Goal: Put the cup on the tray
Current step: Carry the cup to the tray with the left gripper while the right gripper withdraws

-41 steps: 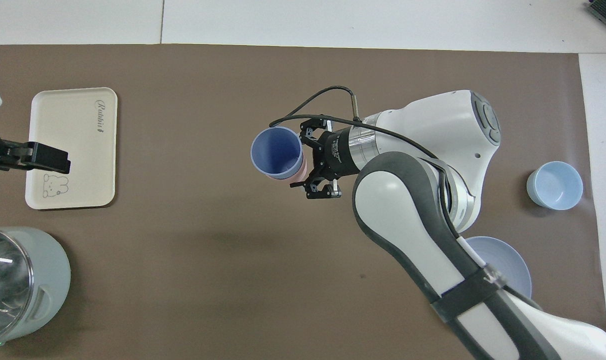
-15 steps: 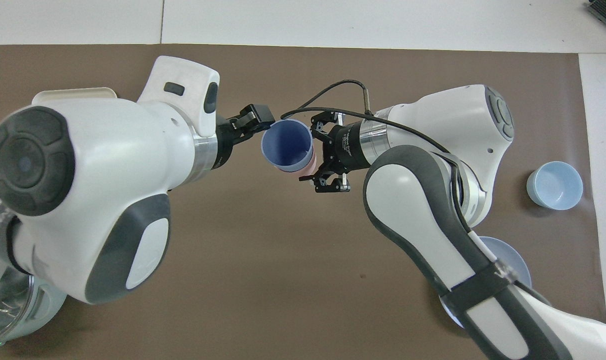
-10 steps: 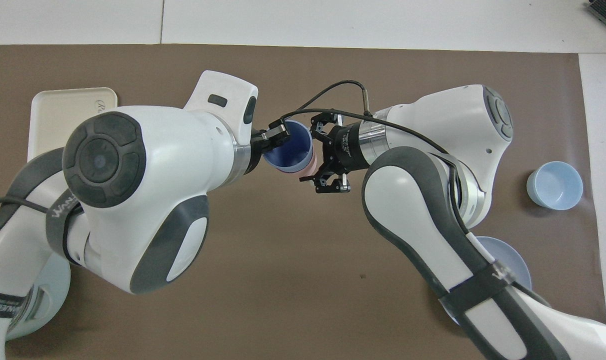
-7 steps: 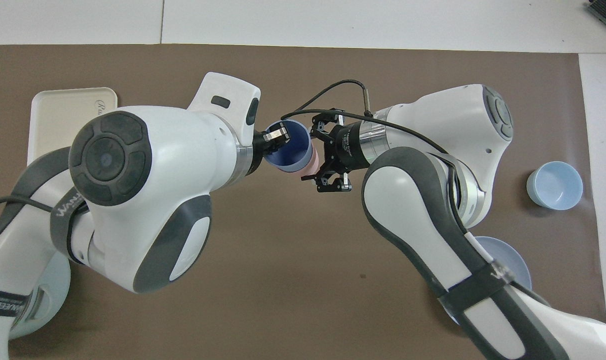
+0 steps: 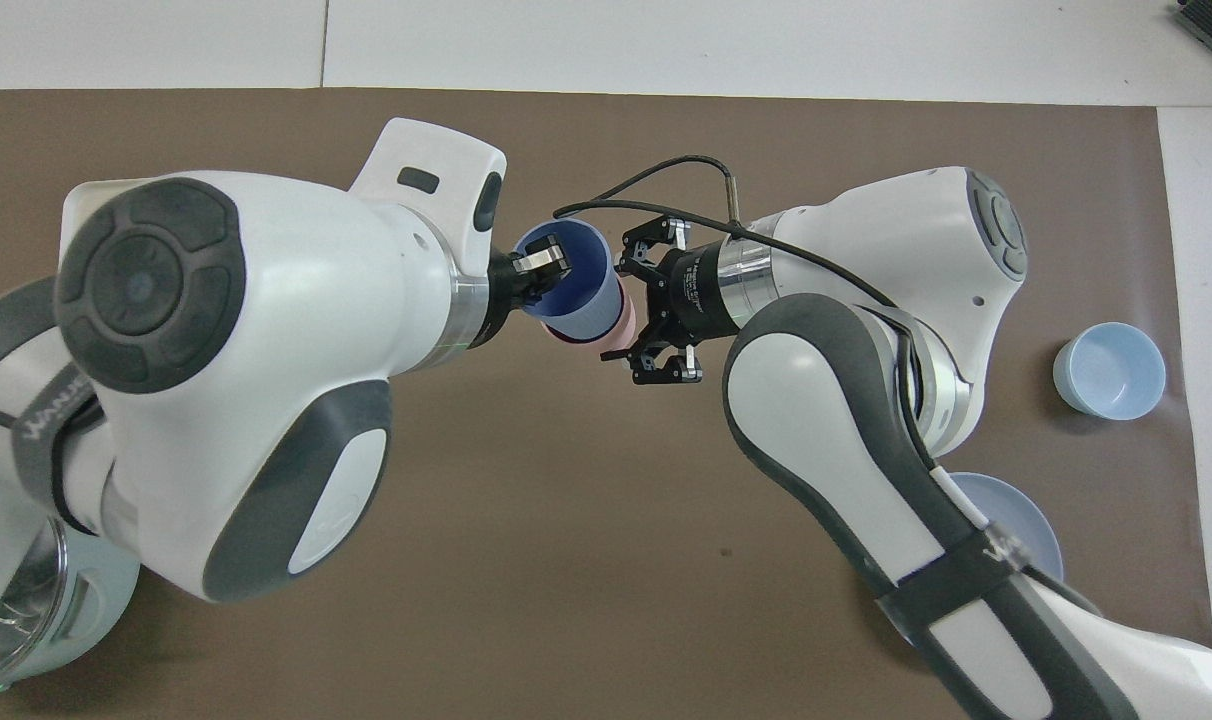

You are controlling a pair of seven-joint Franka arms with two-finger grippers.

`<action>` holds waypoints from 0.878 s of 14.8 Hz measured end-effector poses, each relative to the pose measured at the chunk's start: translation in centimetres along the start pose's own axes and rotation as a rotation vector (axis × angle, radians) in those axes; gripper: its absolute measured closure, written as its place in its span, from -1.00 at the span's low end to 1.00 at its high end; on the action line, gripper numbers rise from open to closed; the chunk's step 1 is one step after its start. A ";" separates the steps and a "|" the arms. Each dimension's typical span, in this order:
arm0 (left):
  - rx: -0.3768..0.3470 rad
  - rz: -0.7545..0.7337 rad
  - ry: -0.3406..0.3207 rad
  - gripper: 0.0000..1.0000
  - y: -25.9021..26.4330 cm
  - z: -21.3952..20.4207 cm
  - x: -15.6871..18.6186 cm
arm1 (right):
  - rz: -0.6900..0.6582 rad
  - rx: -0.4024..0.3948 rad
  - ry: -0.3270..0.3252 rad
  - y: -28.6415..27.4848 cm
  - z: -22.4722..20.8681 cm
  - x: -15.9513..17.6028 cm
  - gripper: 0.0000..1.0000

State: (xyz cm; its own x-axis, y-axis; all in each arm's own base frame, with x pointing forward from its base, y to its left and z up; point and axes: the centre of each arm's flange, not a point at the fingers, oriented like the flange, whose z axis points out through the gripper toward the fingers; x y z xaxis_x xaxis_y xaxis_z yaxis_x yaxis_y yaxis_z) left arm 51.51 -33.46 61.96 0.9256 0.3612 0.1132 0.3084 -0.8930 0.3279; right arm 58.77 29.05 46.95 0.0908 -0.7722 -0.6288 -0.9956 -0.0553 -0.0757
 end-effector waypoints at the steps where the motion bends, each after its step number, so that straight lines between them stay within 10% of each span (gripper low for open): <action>1: 0.005 -0.001 -0.004 0.88 0.1 -1.5 0.1 | 0.000 -0.001 0.000 0.0 0.0 0.0 -0.56; 8: 0.061 -0.046 0.022 0.88 -7.3 -6.2 7.6 | 0.045 0.019 -0.021 -0.8 -1.2 1.6 -0.56; 13: 0.100 0.013 0.071 0.88 -20.9 -7.2 16.8 | 0.077 0.049 -0.085 -1.5 -3.2 13.7 -0.56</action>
State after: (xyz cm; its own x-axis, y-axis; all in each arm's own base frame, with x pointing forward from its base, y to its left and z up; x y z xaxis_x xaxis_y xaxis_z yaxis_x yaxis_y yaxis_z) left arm 59.03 -6.79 63.75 0.9126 0.3648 0.1844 0.3206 -0.9187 0.2309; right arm 61.42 16.57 40.91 0.0181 -0.7166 -0.6972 -0.9975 0.0345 -0.0613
